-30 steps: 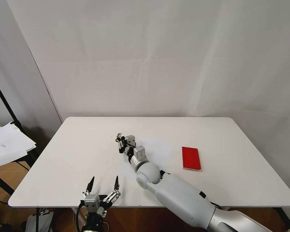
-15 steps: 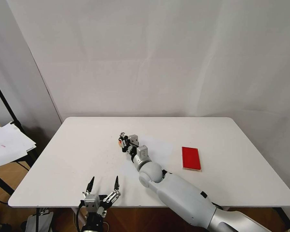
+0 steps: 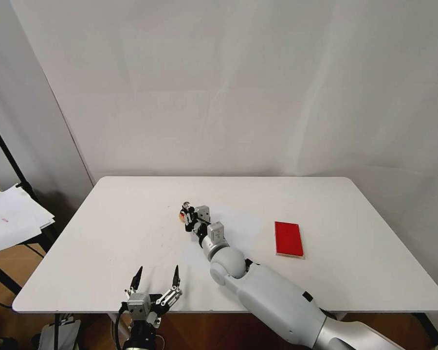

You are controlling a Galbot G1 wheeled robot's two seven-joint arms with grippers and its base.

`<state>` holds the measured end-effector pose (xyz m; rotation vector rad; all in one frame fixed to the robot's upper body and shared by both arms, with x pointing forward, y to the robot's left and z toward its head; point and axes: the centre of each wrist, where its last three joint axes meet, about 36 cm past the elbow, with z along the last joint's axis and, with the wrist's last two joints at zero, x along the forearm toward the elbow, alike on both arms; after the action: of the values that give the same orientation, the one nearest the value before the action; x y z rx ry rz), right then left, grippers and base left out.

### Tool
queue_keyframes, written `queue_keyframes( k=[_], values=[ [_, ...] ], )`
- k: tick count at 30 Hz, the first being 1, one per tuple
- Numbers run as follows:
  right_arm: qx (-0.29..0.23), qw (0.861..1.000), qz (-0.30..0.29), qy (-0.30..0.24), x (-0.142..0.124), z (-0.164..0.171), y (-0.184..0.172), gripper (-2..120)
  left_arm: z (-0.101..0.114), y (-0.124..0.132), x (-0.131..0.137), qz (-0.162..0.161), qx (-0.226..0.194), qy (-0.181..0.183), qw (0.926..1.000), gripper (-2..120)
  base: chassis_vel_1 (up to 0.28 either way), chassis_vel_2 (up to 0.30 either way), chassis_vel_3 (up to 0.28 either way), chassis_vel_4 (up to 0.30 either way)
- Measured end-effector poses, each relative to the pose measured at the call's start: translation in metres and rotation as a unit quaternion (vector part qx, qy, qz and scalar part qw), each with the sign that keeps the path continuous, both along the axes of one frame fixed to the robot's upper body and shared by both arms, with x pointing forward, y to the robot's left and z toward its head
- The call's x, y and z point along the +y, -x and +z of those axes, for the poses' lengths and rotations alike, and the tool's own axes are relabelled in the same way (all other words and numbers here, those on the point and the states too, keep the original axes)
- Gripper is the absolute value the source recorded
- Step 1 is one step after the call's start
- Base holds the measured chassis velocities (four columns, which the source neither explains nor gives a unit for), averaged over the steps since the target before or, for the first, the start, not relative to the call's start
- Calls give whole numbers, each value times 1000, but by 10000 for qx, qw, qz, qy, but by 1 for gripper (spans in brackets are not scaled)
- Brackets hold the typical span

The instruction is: Pick up the stamp from the ink pad and place it onto another ink pad.

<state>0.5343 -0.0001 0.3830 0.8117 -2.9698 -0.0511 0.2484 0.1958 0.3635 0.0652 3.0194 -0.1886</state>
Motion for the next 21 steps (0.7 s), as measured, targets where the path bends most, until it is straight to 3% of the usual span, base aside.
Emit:
queue_keyframes(
  k=[21],
  values=[
    [-34,10000,-82,-19,3,6,4,90,0,0,0,0,0,0,10000,102,0,0,0,0]
  ],
)
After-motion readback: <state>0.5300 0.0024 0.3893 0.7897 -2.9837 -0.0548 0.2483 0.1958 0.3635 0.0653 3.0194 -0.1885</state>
